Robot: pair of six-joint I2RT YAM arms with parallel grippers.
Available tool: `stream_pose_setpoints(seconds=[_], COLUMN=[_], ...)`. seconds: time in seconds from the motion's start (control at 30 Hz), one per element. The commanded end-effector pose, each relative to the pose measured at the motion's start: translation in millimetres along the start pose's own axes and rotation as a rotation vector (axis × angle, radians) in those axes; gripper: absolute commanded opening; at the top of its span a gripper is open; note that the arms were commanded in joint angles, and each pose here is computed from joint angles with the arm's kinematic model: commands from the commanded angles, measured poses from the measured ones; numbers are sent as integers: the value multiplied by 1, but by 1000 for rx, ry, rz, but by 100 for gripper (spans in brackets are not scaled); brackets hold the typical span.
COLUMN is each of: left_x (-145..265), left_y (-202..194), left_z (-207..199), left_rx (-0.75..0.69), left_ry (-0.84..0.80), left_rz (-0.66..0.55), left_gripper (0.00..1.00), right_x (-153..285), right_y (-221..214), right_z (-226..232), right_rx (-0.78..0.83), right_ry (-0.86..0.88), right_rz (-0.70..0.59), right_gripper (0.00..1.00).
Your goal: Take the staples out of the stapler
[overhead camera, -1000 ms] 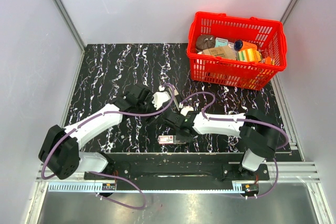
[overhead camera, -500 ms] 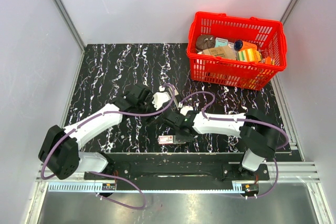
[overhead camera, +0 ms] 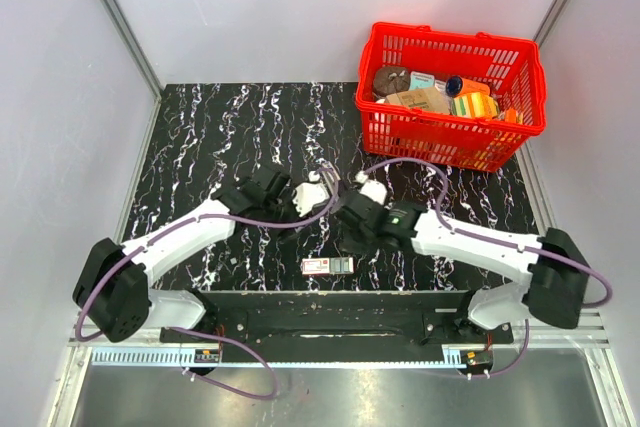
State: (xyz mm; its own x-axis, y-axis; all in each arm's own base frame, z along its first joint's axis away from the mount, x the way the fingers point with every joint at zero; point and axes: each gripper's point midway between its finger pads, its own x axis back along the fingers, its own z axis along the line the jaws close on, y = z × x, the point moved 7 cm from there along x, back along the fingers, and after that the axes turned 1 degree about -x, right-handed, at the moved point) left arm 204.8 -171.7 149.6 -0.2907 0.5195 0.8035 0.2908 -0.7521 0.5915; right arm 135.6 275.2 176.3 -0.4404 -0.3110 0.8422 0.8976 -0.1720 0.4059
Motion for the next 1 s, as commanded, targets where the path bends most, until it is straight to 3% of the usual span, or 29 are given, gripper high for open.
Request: stream_pose_setpoints(seconds=[0.0, 0.07, 0.13, 0.23, 0.37, 0.97], left_x=[-13, -21, -30, -39, -44, -58], left_y=[-4, -11, -18, -25, -29, -39], left_z=[-12, -21, -26, -27, -25, -43], left_rx=[-104, -158, -206, -256, -282, -337], left_ry=[-49, -47, -33, -2, 19, -24], left_rz=[29, 82, 117, 134, 155, 154], left_gripper=[59, 60, 61, 61, 62, 64], right_x=[-27, -36, -40, -46, -52, -79], right_y=[-7, -9, -13, -16, -17, -26], right_z=[-54, -68, -78, -84, -86, -94], right_rx=[-134, -236, -303, -324, -356, -425], right_ry=[12, 114, 190, 252, 304, 326], right_rz=[48, 82, 117, 131, 139, 199], right_gripper=[9, 8, 14, 21, 24, 20])
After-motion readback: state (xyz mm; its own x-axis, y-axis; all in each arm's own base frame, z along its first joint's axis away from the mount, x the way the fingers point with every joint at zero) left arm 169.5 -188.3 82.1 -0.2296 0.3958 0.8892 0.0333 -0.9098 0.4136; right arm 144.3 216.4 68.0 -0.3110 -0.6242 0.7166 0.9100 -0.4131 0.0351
